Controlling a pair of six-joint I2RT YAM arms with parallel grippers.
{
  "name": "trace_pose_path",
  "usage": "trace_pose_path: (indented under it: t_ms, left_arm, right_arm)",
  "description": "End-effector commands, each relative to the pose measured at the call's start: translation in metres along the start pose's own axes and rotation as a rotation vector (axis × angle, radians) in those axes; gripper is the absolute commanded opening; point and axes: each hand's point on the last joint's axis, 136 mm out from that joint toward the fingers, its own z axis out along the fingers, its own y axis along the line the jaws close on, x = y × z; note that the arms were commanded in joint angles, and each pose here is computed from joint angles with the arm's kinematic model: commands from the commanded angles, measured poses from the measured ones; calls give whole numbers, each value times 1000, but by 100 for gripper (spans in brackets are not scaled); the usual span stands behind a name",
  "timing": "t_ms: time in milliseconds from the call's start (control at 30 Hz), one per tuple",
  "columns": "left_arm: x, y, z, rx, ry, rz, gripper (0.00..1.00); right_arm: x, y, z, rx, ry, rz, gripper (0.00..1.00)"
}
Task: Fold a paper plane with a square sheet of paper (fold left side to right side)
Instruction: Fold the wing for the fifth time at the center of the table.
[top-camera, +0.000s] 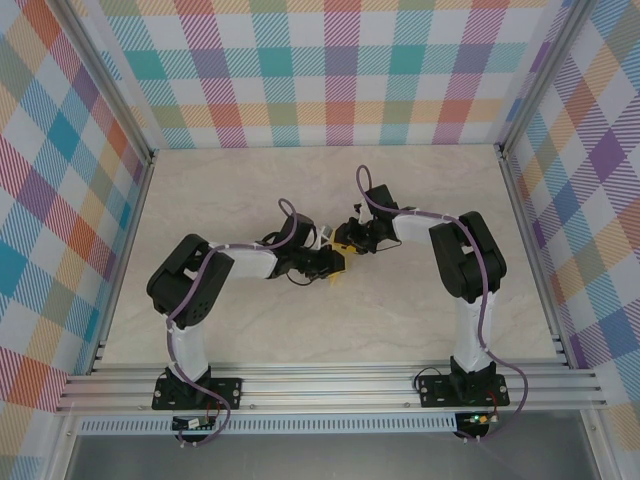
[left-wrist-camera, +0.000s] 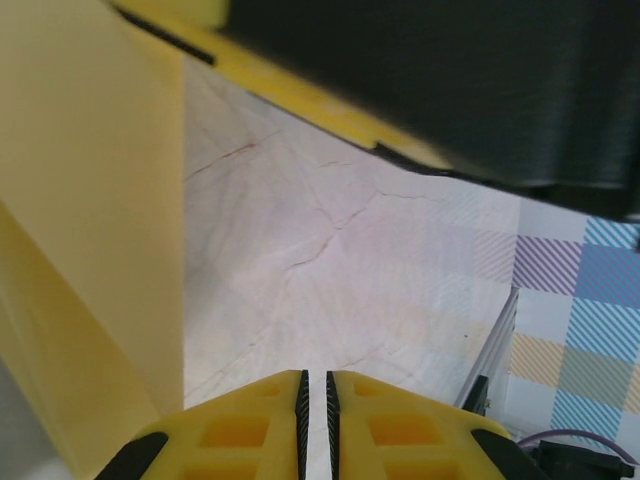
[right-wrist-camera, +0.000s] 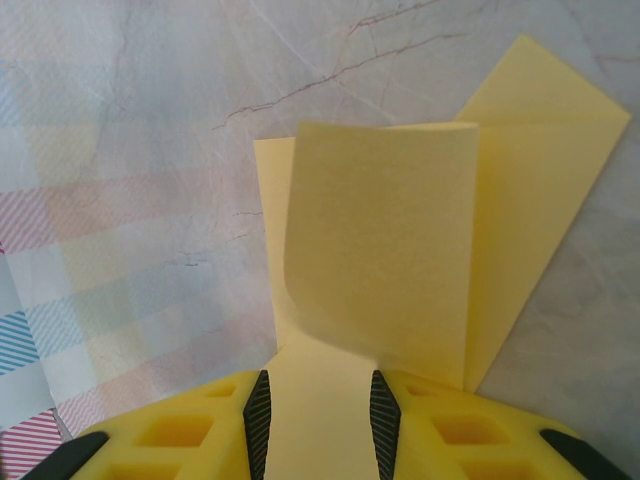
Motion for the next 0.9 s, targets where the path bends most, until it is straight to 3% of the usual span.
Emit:
trace_pose_path:
  t_ms: [0,700,867]
  left_arm:
    - [-1,8,2,-36,2,-5,14]
    - [15,53,6,-179,77,-152,11]
    - [21,68,5,-228,107,-206,8]
  right_arm:
    - [22,-34,15,104,77,67,34]
    - [18,-26,12,85,72,42,34]
    - [5,0,-3,6,23,-16,27]
